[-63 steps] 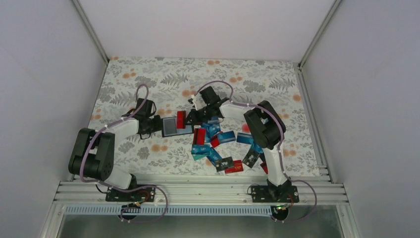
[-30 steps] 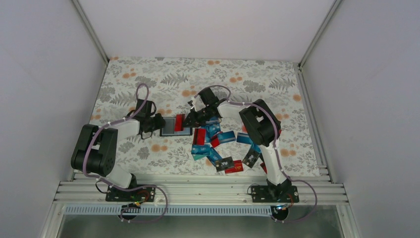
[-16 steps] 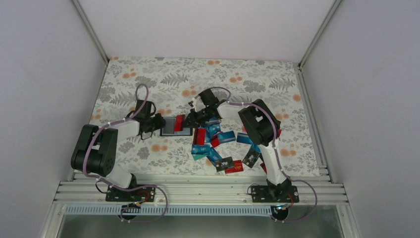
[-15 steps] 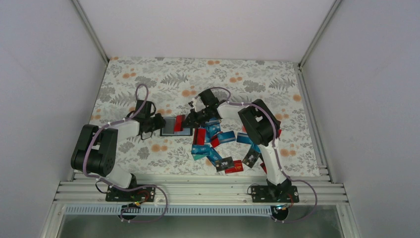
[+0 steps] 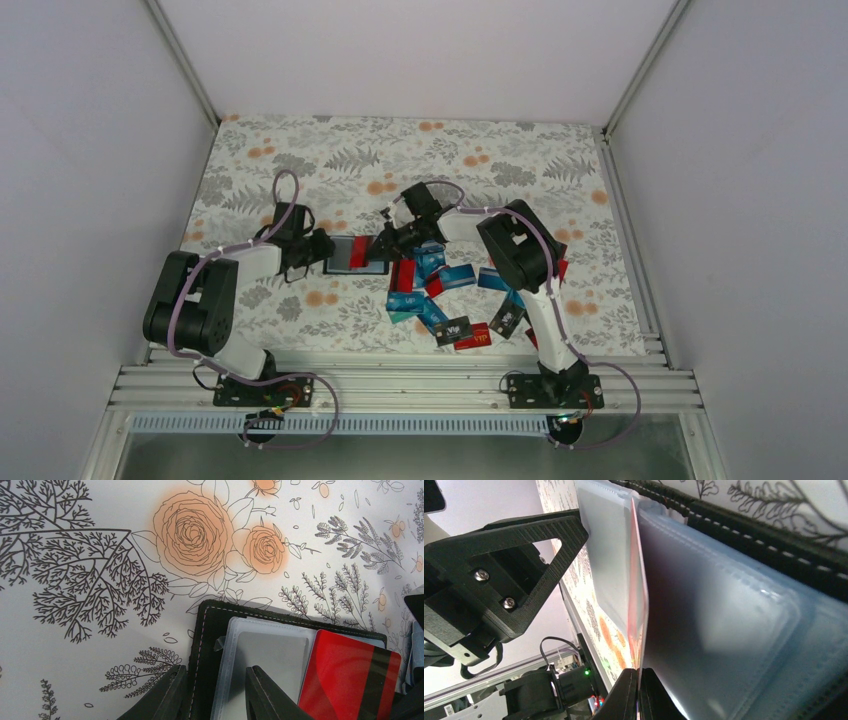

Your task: Put the credit cards into the card holder

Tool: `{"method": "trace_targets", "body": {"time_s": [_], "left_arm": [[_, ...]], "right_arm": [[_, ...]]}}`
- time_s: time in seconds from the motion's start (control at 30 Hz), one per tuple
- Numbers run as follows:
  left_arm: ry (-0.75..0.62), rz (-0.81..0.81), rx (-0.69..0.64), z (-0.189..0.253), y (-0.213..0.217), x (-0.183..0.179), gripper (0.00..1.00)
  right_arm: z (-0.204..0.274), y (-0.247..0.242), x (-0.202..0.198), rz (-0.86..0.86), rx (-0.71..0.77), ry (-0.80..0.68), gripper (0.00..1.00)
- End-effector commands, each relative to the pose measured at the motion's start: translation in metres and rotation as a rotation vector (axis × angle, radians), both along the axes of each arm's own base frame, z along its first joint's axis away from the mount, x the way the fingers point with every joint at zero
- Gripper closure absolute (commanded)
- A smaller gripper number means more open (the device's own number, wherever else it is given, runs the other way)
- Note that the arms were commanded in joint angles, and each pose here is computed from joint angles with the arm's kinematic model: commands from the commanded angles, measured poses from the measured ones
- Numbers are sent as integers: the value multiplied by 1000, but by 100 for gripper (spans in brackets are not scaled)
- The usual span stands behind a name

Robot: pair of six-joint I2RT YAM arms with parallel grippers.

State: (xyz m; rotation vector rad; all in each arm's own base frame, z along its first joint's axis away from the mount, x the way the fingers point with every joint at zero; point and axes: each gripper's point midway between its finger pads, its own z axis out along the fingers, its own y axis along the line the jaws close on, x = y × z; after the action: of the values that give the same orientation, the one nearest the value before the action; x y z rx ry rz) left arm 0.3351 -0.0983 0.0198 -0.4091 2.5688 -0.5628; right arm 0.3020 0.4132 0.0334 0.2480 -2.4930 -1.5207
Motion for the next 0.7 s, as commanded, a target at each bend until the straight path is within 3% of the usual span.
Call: {"method": "trace_targets", "body": {"time_s": [0.0, 0.67], "left_arm": [[188, -1, 4, -39, 3, -43, 70], [192, -7, -4, -40, 1, -45, 70]], "right_arm": [[-9, 1, -9, 14, -1, 56, 96], [-10, 17, -14, 65, 35, 60, 96]]}}
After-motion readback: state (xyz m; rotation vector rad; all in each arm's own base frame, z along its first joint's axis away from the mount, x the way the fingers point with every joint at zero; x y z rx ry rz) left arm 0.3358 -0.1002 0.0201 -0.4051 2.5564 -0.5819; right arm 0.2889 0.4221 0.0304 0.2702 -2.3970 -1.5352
